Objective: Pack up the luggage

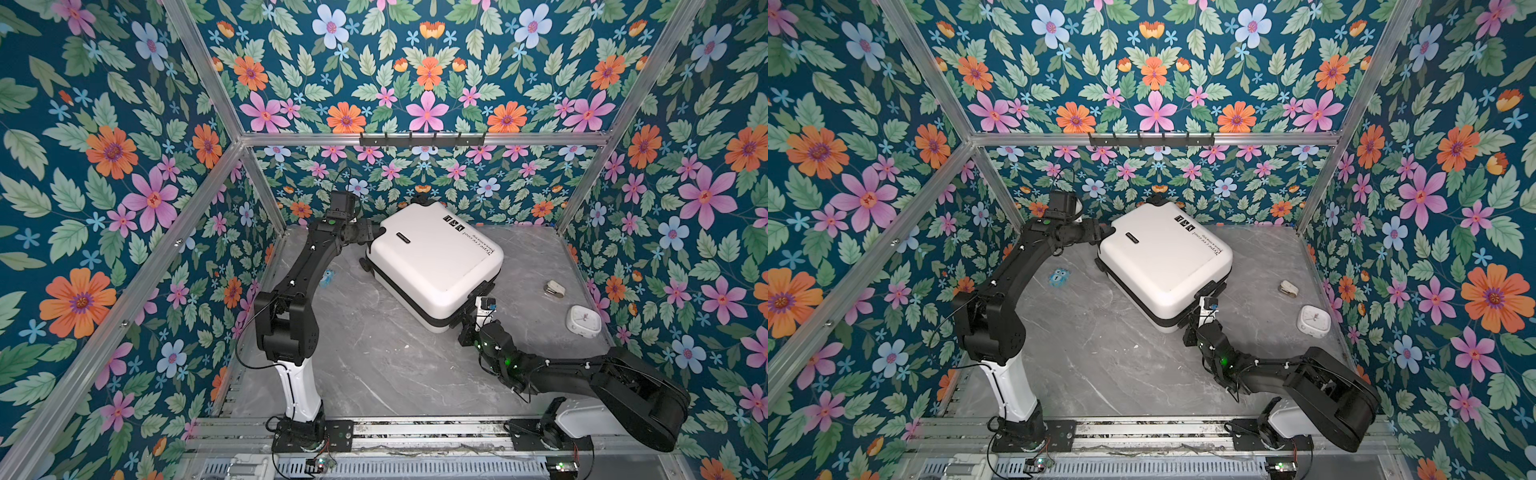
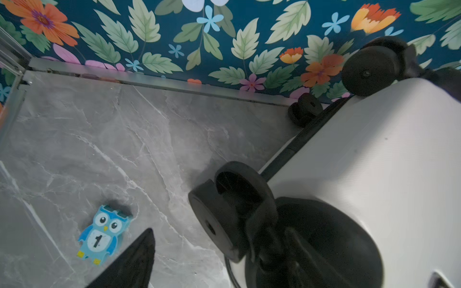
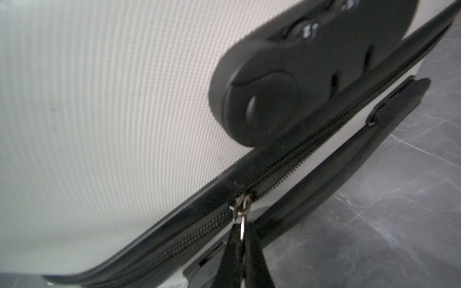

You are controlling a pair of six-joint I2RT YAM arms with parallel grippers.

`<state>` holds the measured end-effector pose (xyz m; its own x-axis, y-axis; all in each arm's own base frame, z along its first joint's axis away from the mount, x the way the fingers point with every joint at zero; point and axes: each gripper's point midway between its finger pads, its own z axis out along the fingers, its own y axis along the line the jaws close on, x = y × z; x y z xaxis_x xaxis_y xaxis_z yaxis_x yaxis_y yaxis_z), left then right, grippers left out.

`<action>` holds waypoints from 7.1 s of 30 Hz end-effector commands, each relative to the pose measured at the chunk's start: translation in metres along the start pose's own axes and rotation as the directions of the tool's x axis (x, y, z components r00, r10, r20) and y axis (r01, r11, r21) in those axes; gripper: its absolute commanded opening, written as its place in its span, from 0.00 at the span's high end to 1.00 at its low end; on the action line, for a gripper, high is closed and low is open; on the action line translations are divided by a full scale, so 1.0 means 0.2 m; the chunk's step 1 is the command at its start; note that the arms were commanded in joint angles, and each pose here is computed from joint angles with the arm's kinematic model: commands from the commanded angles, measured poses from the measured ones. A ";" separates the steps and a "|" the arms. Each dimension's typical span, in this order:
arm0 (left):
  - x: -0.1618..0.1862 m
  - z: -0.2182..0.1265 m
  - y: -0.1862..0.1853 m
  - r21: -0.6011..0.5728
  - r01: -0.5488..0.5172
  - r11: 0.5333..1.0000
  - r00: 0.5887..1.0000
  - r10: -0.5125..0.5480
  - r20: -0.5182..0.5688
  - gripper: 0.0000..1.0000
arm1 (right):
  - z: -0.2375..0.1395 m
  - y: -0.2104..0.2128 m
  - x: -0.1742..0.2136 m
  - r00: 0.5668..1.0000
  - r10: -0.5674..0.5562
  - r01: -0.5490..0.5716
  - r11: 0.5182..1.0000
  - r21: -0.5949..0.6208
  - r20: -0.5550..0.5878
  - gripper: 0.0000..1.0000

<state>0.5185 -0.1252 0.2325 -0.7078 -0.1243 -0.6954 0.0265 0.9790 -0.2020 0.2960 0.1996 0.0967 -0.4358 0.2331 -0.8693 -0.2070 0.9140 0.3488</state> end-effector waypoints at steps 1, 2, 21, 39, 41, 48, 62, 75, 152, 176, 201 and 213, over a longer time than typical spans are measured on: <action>0.01 0.01 -0.05 0.068 0.056 0.996 0.998 -0.055 -0.017 0.19 | 0.01 0.00 0.03 1.000 -0.017 0.017 1.000 -0.001 -0.026 1.00; 0.01 0.02 -0.07 0.086 0.067 0.994 0.998 -0.066 -0.020 0.20 | 0.01 0.00 0.03 0.999 -0.018 0.018 1.000 0.000 -0.027 1.00; 0.07 0.27 -0.16 0.192 0.183 0.964 0.982 -0.170 -0.083 0.41 | 0.01 0.00 0.02 1.000 -0.013 0.013 1.000 -0.001 -0.019 1.00; 0.22 0.19 -0.22 0.333 0.325 0.885 0.945 -0.296 -0.136 0.26 | 0.02 0.00 0.03 1.000 -0.008 0.008 1.000 0.001 -0.016 1.00; 0.22 0.17 -0.24 0.363 0.346 0.865 0.938 -0.313 -0.148 0.27 | 0.02 0.00 0.02 1.000 -0.008 0.008 1.000 0.001 -0.016 1.00; 0.22 0.17 -0.30 0.438 0.404 0.803 0.915 -0.361 -0.182 0.51 | 0.02 0.00 0.03 1.000 -0.005 0.005 1.000 0.005 -0.015 1.00; 0.29 0.17 -0.15 0.415 0.438 0.797 0.899 -0.400 -0.182 1.00 | 0.01 -0.12 -0.05 0.999 0.010 -0.014 0.993 0.118 0.030 1.00; 0.27 -0.11 -0.30 0.284 0.160 0.945 0.987 -0.158 -0.032 0.38 | -0.04 -0.07 -0.06 1.000 -0.019 0.018 1.000 0.012 0.010 1.00; 1.25 0.47 -0.14 -0.044 -0.292 0.955 0.839 0.234 -0.491 0.41 | 0.08 -0.52 -0.10 0.965 0.262 -0.252 0.944 0.215 -0.019 1.00; 0.85 0.16 0.08 -0.107 -0.202 0.973 0.924 0.154 -0.350 0.29 | 0.11 0.41 0.29 0.980 0.089 -0.108 0.990 -0.096 -0.179 1.00; 0.36 -0.49 -0.76 0.295 -0.198 0.935 0.980 0.192 0.049 0.11 | 0.16 0.52 0.45 0.971 0.075 -0.099 0.990 -0.097 -0.228 1.00; 0.45 -0.43 -1.35 0.461 -0.403 0.791 0.912 0.386 0.136 0.11 | 0.00 0.46 0.57 0.965 0.021 -0.045 0.995 -0.086 -0.262 1.00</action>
<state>0.3867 -0.3670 0.2768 -0.5980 0.2089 -0.7738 0.5663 0.7933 -0.2234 0.2596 0.3200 0.0835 -0.5035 0.3537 -0.7882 -0.2407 0.8188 0.5212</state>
